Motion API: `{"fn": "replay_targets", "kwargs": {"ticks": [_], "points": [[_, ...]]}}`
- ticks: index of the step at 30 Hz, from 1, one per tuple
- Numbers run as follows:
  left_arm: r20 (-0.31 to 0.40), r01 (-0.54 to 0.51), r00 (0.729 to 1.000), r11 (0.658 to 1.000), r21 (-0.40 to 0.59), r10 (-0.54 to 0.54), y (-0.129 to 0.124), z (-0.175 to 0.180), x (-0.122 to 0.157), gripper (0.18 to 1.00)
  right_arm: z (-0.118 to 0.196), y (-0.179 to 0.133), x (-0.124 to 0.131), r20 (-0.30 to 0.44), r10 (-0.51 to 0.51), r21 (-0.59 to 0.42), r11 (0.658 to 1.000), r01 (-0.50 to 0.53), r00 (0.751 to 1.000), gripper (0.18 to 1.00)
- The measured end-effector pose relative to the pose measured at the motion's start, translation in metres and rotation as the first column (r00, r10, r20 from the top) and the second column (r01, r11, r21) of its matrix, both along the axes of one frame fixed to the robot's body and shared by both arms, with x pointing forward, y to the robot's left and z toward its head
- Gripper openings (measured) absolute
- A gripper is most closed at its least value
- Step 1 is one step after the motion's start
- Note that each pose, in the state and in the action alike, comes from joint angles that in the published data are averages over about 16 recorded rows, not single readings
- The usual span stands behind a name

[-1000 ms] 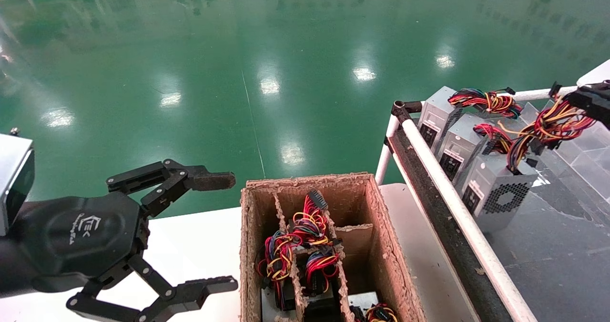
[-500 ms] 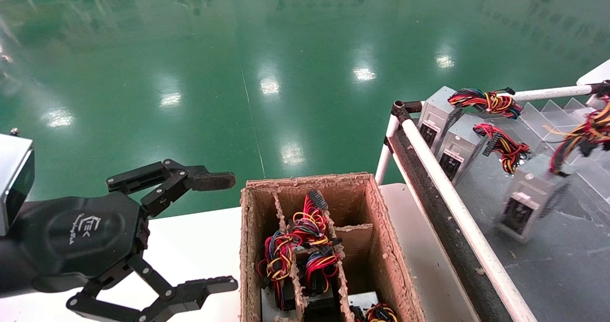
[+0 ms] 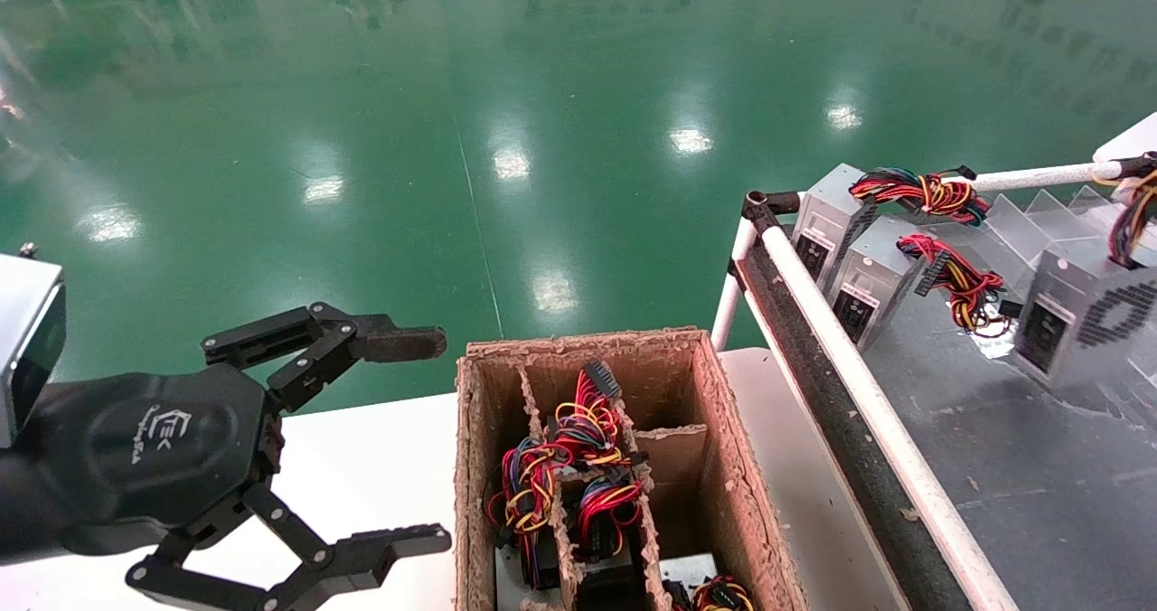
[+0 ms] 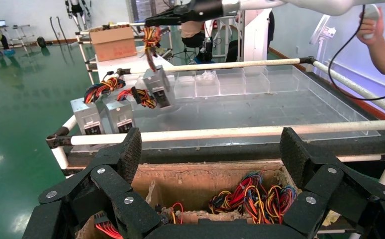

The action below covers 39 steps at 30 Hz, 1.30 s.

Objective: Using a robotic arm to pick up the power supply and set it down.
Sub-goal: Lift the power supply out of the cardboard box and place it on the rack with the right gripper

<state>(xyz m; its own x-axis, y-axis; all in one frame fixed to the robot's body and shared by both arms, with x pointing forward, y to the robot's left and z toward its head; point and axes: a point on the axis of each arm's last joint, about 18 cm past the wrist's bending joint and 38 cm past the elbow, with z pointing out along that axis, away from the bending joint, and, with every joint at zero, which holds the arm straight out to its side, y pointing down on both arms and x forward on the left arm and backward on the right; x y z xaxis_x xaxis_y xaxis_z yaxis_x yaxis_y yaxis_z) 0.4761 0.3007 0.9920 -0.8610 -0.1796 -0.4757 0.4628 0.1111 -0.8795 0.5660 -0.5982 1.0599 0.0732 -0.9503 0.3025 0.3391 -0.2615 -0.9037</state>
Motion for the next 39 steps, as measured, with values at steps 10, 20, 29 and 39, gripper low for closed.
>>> {"fn": "replay_targets", "kwargs": {"ticks": [10,20,29,39], "points": [[0.000,0.000,1.000,1.000,0.000,0.000,0.000,0.000,0.000,1.001,0.025,0.006,0.058,-0.014,-0.153,0.106,0.983,0.153,0.988,0.232],[0.000,0.000,1.000,1.000,0.000,0.000,0.000,0.000,0.000,1.001,0.040,0.040,0.097,-0.048,-0.178,0.118,0.976,0.183,0.983,0.232],[0.000,0.000,1.000,1.000,0.000,0.000,0.000,0.000,0.000,1.001,0.053,0.080,0.122,-0.053,-0.139,0.114,0.983,0.144,0.989,0.232],[0.000,0.000,1.000,1.000,0.000,0.000,0.000,0.000,0.000,1.001,0.071,0.127,0.141,-0.040,-0.067,0.094,0.993,0.070,0.997,0.232]]}}
